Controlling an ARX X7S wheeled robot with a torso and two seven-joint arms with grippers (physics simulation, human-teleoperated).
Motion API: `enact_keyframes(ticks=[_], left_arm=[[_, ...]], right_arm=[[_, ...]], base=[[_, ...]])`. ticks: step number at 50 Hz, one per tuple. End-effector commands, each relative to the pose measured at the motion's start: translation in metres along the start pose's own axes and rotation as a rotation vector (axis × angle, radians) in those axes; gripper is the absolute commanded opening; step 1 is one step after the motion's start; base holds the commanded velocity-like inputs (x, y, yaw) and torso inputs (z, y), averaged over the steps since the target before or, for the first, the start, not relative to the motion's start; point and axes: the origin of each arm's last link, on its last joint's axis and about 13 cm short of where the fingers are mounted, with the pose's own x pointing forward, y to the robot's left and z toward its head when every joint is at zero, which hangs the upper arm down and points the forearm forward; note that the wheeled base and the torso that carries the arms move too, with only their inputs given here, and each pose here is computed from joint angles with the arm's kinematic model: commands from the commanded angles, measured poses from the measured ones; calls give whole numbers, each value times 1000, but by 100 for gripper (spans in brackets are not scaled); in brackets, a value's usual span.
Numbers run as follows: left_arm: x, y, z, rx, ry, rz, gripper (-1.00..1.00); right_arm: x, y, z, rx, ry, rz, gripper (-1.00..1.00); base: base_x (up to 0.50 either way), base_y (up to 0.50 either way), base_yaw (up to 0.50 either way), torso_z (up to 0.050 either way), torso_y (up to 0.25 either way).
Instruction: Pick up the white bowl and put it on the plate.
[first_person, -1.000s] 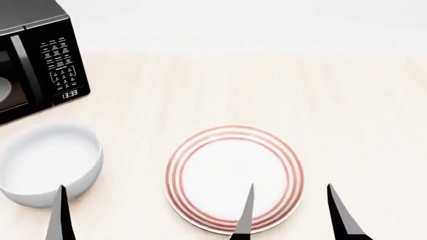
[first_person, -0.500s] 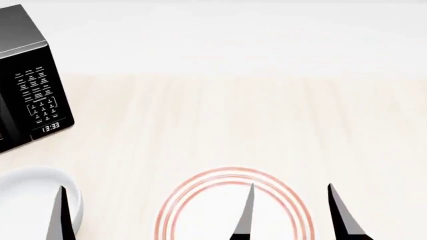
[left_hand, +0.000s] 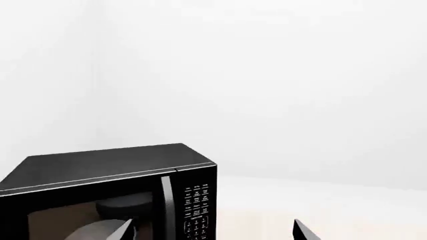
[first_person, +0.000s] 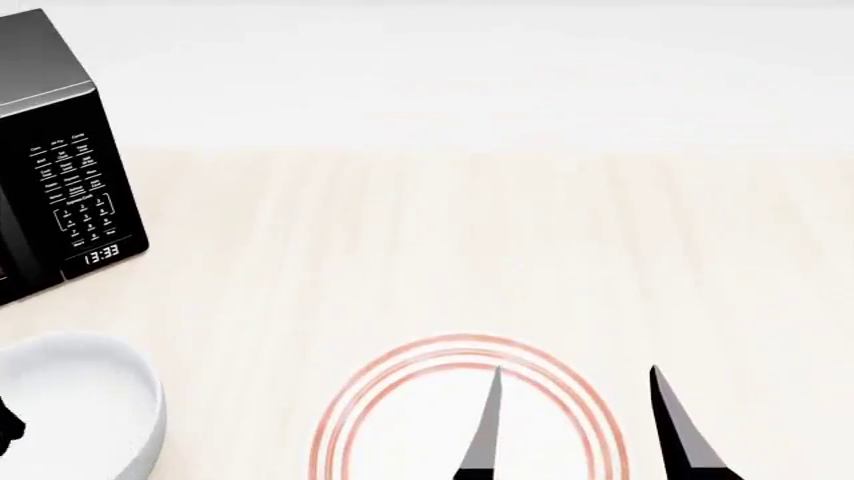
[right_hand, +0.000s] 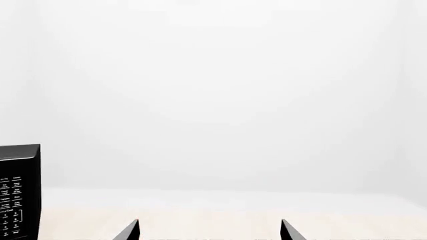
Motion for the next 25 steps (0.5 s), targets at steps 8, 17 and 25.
enact_keyframes(ticks=[8, 17, 25], left_arm=[[15, 41, 11, -111, 314, 84, 100], [23, 47, 11, -92, 399, 81, 100], [26, 50, 5, -144, 498, 77, 100]], right_arm=[[-1, 4, -1, 3, 12, 22, 100], [-1, 3, -1, 2, 11, 23, 100], [-1, 3, -1, 1, 12, 24, 100]], base=[[0, 0, 0, 0, 0], [0, 0, 0, 0, 0], [0, 0, 0, 0, 0]])
